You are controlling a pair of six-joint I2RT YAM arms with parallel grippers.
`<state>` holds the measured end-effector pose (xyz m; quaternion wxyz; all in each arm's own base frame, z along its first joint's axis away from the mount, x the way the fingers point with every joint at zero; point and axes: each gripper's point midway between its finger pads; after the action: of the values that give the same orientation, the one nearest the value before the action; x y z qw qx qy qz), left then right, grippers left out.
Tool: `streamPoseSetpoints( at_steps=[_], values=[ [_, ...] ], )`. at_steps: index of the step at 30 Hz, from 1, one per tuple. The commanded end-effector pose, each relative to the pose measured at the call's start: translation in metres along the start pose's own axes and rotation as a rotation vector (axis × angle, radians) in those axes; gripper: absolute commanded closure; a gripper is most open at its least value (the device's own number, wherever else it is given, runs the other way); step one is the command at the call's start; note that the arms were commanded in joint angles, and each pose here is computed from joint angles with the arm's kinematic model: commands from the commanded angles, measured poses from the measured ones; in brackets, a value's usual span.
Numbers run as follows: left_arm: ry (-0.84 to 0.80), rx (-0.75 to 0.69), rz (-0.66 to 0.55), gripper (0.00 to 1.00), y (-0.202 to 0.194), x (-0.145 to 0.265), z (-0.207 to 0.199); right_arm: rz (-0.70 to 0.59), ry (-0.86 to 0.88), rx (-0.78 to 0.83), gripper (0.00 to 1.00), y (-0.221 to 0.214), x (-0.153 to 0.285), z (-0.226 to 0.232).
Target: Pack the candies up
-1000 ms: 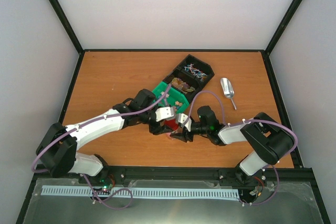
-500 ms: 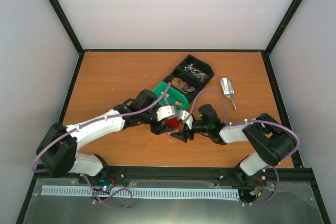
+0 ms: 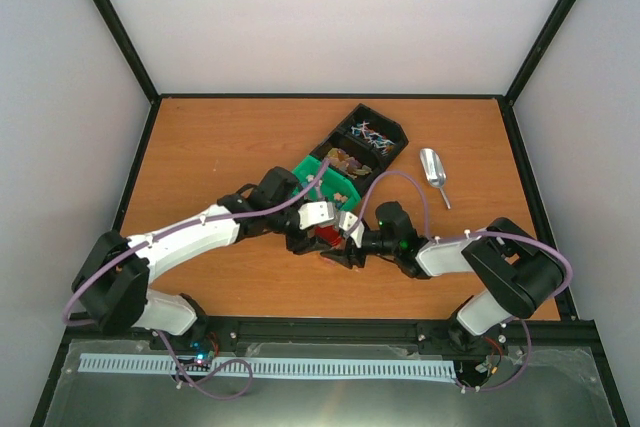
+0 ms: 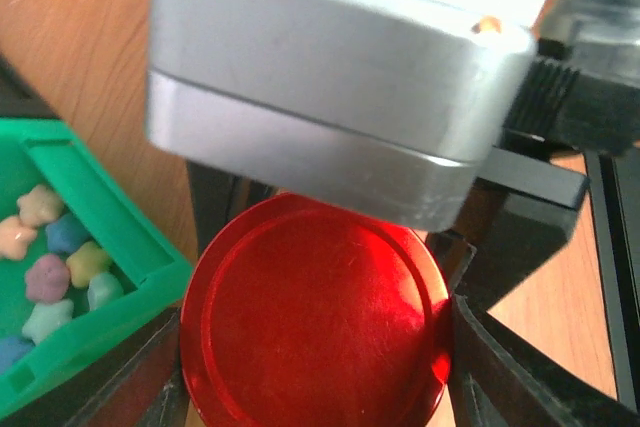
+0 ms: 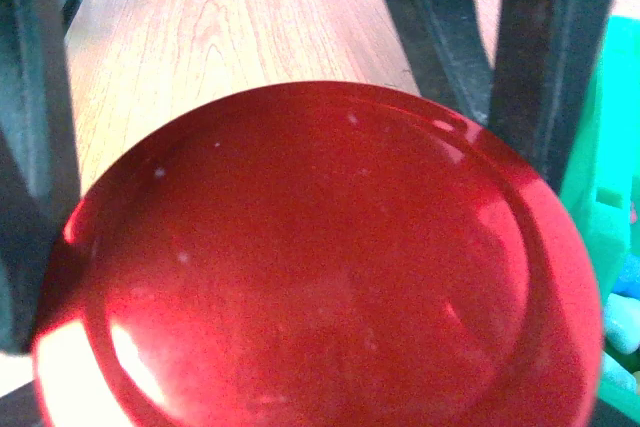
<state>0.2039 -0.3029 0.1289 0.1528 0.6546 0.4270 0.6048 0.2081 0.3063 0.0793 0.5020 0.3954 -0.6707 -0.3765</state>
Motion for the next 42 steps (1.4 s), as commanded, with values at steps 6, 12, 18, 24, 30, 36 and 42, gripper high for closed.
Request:
streamPoseSetpoints(
  at_steps=[6,12,18,24,30,36,42],
  values=[
    [-0.412,-0.348,0.156,0.78,-0.033,0.017,-0.059,-0.081,0.126,0.07,0.59,0.012,0.01,0.008],
    [-0.213,-0.041,-0.003,0.79,0.006,0.004,-0.028,-0.062,0.05,0.032,0.22,0.013,0.012,-0.009],
    [-0.104,0.136,-0.109,0.75,0.019,0.007,-0.014,-0.065,0.013,-0.025,0.28,0.016,0.013,-0.006],
    [-0.136,0.07,-0.151,0.31,0.024,0.013,-0.026,-0.061,0.009,-0.018,0.43,0.014,0.01,-0.005],
    [-0.134,0.057,-0.152,0.24,0.025,0.004,-0.025,-0.056,0.009,-0.014,0.47,0.012,0.009,-0.006],
    [-0.117,0.034,-0.142,0.23,0.024,-0.006,-0.019,-0.057,0.019,-0.003,0.49,0.012,0.008,-0.005],
    [-0.112,0.011,-0.121,0.32,0.022,-0.013,-0.016,-0.058,0.03,0.002,0.53,0.012,0.008,-0.003]
  ],
)
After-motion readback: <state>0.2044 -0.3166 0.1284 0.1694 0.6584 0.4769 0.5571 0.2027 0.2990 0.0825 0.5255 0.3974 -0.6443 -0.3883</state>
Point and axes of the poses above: each gripper's point midway between its finger pads, its own x axis back along the fingers, its own z axis along the line the jaws close on, y = z × x, and after that the axes turned 13 degrees about x, right-handed
